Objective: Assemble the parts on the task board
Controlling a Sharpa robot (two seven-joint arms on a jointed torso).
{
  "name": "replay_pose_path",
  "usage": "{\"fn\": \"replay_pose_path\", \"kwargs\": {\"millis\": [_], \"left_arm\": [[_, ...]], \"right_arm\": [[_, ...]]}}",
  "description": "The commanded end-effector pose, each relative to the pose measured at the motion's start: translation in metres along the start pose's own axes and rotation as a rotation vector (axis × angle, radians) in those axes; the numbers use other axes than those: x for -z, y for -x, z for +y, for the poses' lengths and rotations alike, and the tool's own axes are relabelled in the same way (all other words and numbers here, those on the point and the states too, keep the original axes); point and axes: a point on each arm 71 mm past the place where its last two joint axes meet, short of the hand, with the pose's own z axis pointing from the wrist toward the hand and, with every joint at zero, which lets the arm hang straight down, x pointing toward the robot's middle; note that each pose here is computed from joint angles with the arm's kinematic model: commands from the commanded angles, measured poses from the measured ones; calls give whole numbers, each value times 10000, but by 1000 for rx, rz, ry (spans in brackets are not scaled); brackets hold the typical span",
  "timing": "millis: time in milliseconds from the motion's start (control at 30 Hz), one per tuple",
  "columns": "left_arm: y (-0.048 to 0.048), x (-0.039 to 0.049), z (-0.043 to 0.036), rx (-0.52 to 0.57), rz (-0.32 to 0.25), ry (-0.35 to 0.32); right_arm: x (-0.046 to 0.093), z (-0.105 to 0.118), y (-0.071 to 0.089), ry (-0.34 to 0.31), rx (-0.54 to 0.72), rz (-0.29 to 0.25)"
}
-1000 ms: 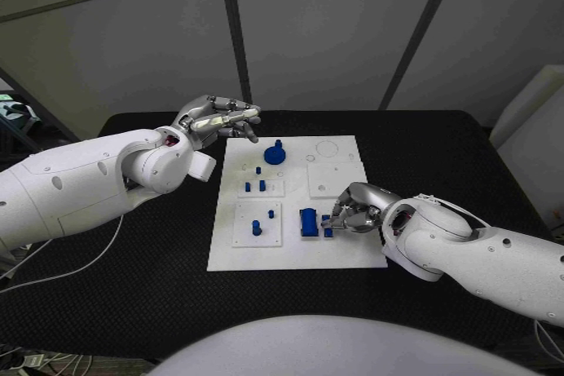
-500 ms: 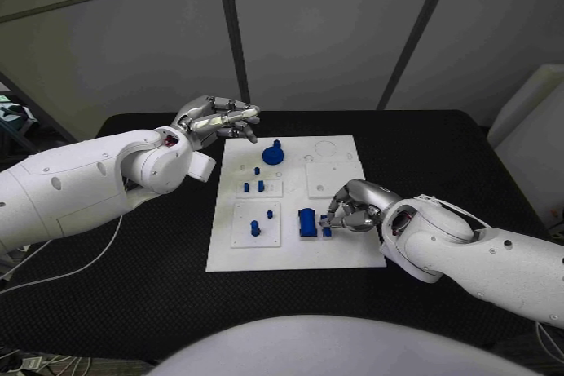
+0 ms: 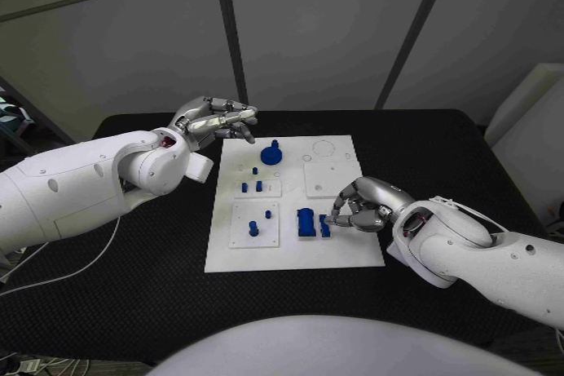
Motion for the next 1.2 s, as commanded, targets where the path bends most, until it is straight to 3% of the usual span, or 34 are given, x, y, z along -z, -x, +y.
{"fn": "replay_pose_path", "kwargs": {"millis": [33, 567, 1200], "left_arm": [[-11, -3, -12, 1, 13, -8], [-10, -2, -12, 1, 13, -9], [0, -5, -6, 0, 10, -8]], "right_arm": [[23, 7, -20, 9, -4, 27], [84, -64, -189, -27, 1, 103], [47, -121, -194, -57, 14, 56]]}}
